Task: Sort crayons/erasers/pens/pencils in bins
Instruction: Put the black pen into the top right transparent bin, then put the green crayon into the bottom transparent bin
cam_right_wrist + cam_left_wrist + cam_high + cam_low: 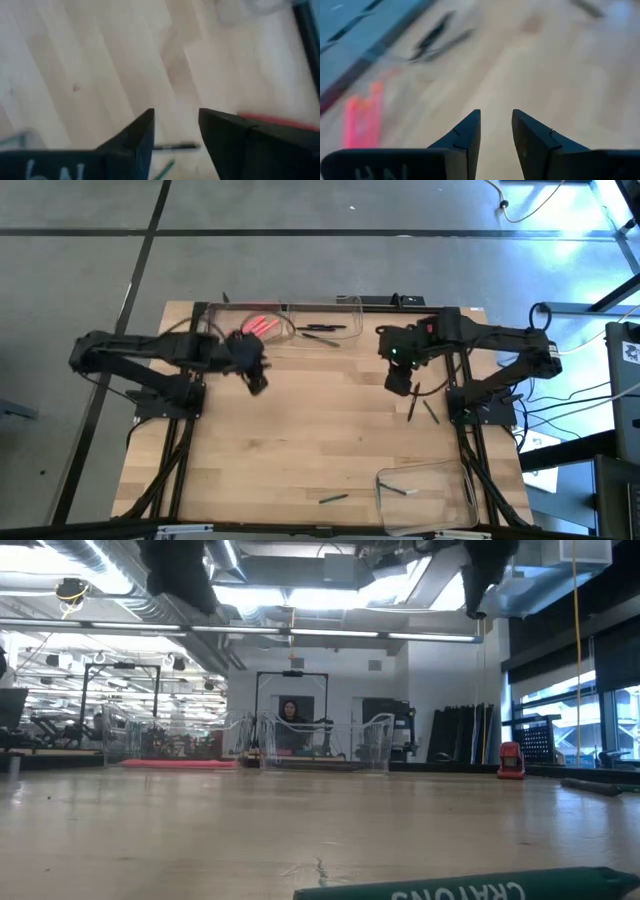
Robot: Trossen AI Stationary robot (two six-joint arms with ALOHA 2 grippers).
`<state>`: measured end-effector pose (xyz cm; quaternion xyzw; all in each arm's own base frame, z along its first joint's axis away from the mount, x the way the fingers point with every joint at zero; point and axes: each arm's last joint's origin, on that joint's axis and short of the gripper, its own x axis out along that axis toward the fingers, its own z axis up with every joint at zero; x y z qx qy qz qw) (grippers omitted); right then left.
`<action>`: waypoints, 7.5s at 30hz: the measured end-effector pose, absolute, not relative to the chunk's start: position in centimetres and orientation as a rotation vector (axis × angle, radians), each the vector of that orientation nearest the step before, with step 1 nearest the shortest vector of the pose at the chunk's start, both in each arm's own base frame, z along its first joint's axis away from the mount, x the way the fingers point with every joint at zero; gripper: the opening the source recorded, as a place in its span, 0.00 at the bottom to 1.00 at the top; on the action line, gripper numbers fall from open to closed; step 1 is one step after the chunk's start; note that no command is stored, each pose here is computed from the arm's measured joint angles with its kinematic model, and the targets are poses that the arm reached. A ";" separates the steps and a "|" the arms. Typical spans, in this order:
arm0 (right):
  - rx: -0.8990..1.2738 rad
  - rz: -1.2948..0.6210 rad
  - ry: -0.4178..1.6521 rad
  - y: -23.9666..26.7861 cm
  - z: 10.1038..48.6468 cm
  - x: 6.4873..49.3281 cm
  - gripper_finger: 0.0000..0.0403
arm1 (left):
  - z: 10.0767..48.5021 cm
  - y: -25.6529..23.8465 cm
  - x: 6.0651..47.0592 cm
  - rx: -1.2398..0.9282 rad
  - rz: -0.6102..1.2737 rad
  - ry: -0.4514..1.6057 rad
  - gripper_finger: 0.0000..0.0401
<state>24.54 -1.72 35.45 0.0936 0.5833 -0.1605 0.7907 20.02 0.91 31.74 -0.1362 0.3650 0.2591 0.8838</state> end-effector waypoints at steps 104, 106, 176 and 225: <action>1.106 -0.915 1.052 -6.6 18.3 19.2 0.11 | 30.9 -8.2 24.7 -0.059 0.176 0.575 0.26; 1.075 -0.862 1.006 -7.0 20.0 20.1 0.11 | 30.9 -8.2 24.7 -0.057 0.176 0.578 0.26; 0.086 -0.417 0.952 -24.4 23.3 43.0 0.35 | 31.0 -4.0 25.3 -0.129 0.430 0.551 0.26; 0.654 -0.571 1.121 3.7 32.6 17.5 0.35 | 27.6 -15.5 26.2 -0.192 0.144 0.514 0.26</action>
